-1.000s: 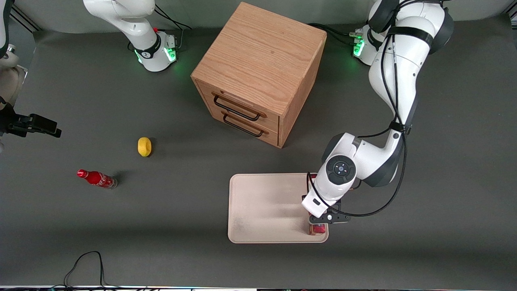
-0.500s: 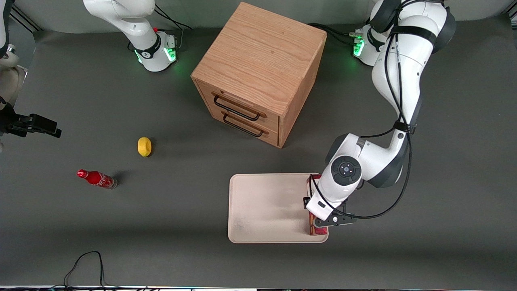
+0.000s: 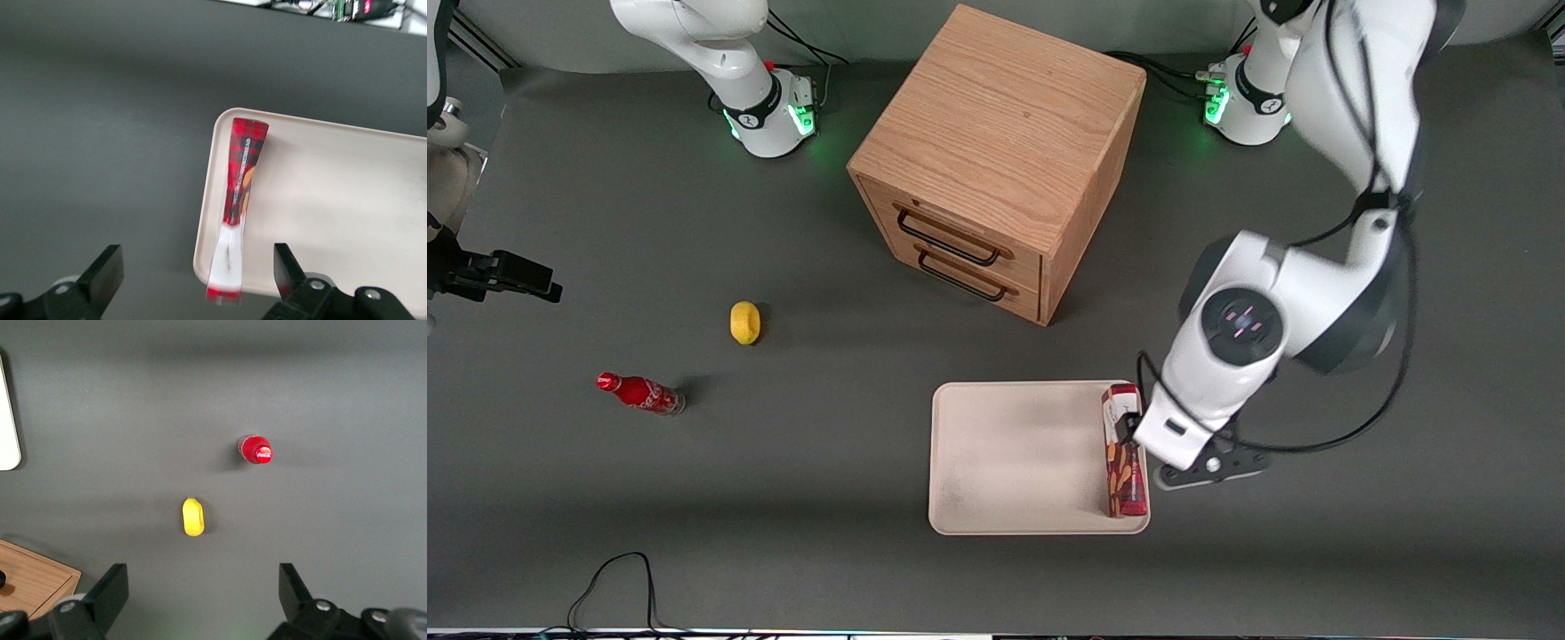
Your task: Place red cookie box on tray
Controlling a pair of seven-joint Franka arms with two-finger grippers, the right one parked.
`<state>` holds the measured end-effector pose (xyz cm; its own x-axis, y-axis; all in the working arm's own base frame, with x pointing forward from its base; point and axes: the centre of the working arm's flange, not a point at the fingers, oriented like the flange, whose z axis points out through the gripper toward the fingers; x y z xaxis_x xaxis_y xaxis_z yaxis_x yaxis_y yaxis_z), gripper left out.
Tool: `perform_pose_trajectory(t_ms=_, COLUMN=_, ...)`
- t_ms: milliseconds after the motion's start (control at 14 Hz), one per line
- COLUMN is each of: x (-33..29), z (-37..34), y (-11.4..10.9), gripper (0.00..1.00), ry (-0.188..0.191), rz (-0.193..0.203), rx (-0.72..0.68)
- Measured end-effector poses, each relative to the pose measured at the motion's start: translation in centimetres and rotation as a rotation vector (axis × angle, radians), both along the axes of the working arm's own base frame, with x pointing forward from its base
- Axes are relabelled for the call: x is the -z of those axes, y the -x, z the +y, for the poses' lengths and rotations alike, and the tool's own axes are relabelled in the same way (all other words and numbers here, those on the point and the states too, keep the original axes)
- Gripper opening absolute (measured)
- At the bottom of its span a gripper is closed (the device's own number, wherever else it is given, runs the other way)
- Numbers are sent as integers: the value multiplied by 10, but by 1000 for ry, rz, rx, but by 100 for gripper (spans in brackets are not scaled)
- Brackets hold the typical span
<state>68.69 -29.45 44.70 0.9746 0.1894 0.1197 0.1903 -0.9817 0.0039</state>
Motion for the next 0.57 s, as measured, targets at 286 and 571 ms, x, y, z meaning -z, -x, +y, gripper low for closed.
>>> perform_pose_trajectory(t_ms=286, x=-103, z=17, y=44, gripper=100, ry=-8, rz=27, rx=-26)
perform_pose_trajectory(t_ms=571, x=-161, z=68, y=69, gripper=100, ry=-44, rz=60, rx=-70)
